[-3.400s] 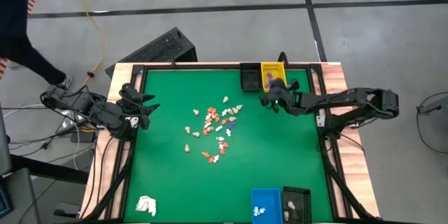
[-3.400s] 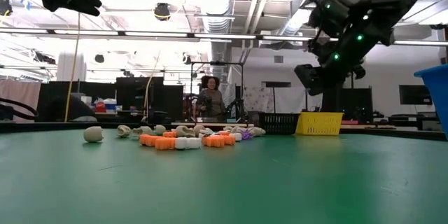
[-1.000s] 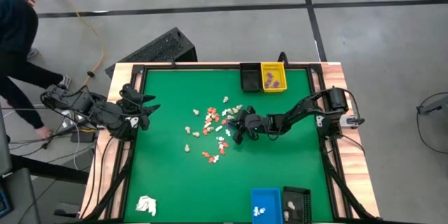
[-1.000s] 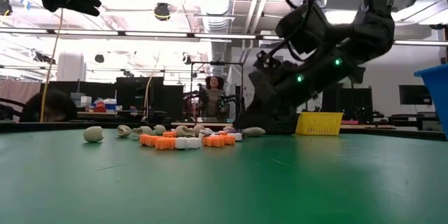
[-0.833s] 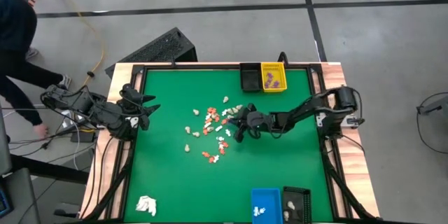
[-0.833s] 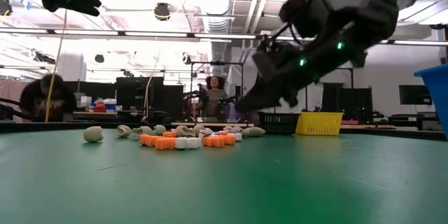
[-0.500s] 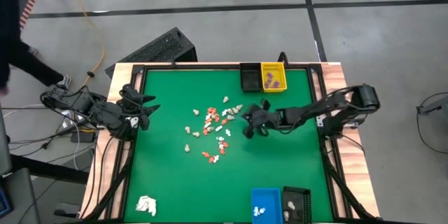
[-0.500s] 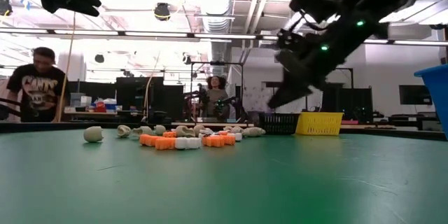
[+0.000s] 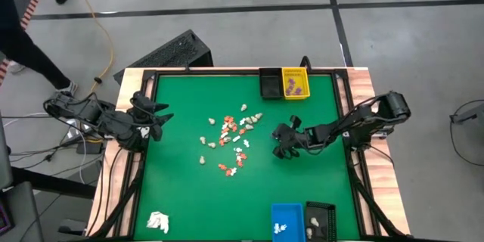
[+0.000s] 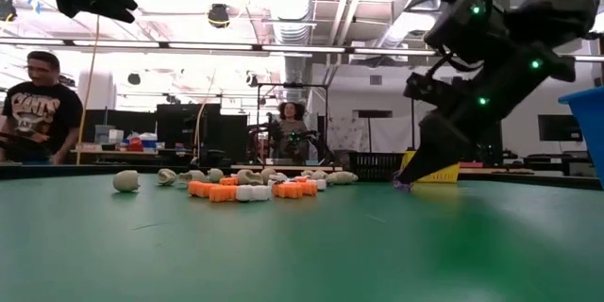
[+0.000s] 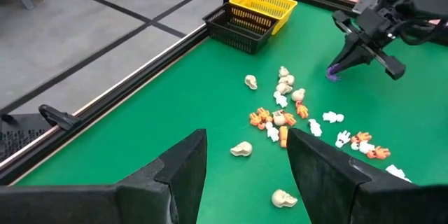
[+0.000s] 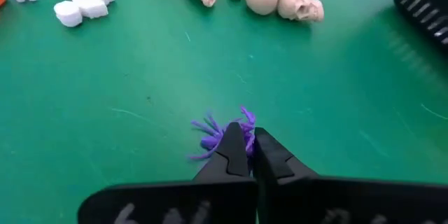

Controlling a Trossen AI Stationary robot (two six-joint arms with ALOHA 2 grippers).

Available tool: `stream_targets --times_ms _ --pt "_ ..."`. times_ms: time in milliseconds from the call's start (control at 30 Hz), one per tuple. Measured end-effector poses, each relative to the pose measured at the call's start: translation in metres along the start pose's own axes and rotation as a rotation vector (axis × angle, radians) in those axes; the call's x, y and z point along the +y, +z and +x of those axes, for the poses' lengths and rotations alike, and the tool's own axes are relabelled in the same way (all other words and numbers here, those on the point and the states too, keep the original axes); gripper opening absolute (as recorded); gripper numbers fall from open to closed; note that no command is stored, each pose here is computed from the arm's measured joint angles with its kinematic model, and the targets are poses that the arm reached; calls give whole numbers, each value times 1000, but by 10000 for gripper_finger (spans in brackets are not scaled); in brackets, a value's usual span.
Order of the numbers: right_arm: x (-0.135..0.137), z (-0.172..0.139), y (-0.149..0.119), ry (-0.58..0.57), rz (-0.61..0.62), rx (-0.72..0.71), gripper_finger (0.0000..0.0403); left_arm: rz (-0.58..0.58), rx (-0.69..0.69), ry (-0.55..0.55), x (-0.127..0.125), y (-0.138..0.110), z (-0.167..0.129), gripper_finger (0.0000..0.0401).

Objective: Sort Halloween decoration
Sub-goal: Put the violet spider toy into the yellow basket

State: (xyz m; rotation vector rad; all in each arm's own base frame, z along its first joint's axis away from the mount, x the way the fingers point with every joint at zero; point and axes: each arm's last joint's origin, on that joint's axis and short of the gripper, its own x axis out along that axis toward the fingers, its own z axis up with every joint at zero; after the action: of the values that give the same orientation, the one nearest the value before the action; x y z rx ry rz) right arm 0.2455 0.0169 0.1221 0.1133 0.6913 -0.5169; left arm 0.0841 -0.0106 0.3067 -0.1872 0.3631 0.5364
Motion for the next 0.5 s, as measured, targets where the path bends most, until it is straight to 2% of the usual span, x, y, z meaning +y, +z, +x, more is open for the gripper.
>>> stream_targets --times_ms 400,500 --pt "-3 1 -3 33 4 -7 7 8 11 7 -3 0 3 189" --pt "-2 1 -3 43 8 -5 22 10 13 6 -4 -1 3 189"
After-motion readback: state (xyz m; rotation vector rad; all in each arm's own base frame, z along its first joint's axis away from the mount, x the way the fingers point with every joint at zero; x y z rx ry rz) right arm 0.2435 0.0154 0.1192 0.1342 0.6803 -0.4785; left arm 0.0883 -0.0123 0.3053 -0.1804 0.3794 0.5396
